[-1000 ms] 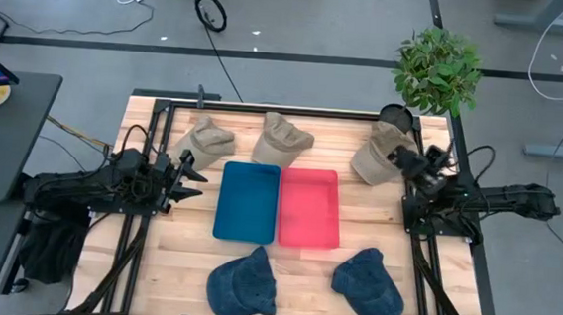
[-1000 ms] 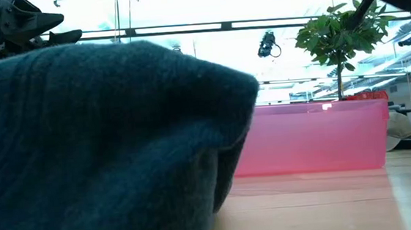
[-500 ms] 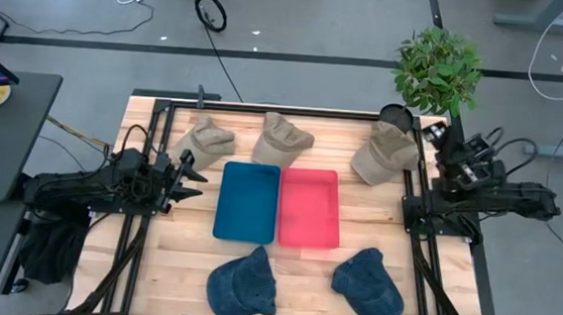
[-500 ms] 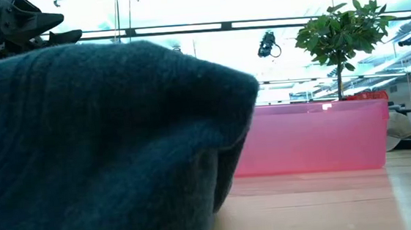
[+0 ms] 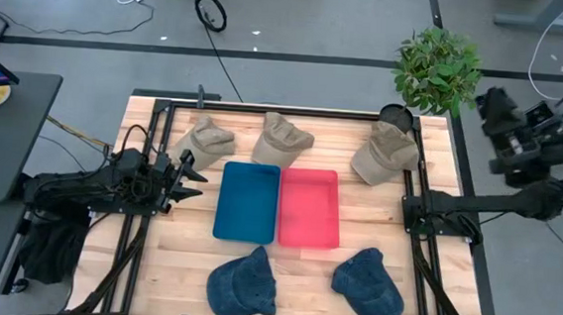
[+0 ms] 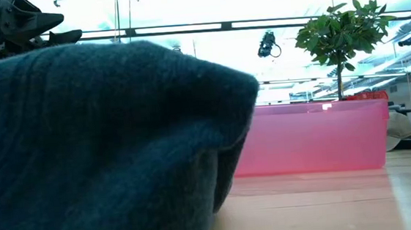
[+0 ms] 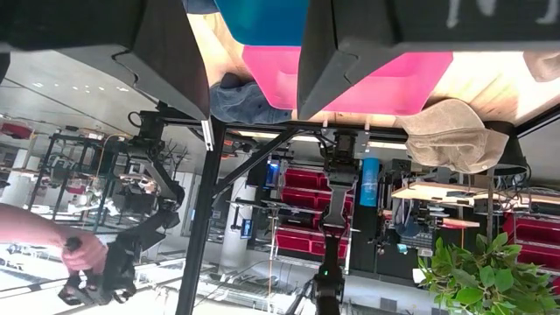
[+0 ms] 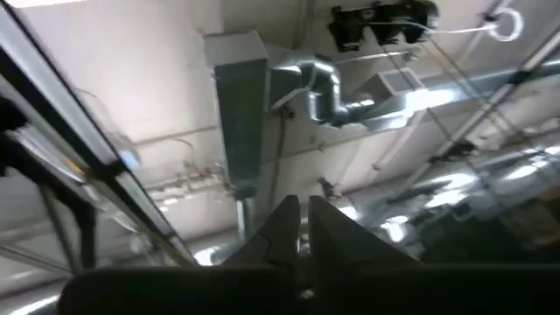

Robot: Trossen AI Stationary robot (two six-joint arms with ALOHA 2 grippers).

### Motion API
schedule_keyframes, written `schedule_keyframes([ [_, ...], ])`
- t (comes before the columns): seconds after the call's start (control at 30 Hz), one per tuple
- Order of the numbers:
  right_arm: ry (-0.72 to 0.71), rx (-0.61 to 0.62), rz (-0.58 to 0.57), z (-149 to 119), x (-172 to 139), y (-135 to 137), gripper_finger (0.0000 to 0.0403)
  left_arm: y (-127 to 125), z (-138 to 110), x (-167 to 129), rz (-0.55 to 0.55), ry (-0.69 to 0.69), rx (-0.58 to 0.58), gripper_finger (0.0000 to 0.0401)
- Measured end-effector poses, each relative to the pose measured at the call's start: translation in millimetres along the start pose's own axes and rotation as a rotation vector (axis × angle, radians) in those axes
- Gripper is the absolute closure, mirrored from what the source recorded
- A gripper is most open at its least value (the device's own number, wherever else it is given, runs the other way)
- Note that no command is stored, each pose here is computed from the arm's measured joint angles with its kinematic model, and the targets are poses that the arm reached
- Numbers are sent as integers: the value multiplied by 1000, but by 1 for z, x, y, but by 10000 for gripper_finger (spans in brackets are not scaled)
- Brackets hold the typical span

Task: Pick & Place hat
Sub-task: Put the brown cap into the red bin

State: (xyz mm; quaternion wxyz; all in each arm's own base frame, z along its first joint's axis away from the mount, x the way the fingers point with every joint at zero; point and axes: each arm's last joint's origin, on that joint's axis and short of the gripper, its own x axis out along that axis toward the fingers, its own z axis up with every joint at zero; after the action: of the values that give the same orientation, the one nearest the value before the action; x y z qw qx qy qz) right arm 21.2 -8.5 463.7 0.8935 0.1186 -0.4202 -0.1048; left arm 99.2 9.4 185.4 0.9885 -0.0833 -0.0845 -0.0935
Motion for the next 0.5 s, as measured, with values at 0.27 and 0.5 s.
schedule_keyframes([
  [0.27, 145, -93, -299, 41, -2, -1, 389, 0, 0, 0, 0, 0, 0, 224],
  [0.5, 161, -142, -594, 80, -18, -6, 397, 0, 0, 0, 0, 0, 0, 224],
])
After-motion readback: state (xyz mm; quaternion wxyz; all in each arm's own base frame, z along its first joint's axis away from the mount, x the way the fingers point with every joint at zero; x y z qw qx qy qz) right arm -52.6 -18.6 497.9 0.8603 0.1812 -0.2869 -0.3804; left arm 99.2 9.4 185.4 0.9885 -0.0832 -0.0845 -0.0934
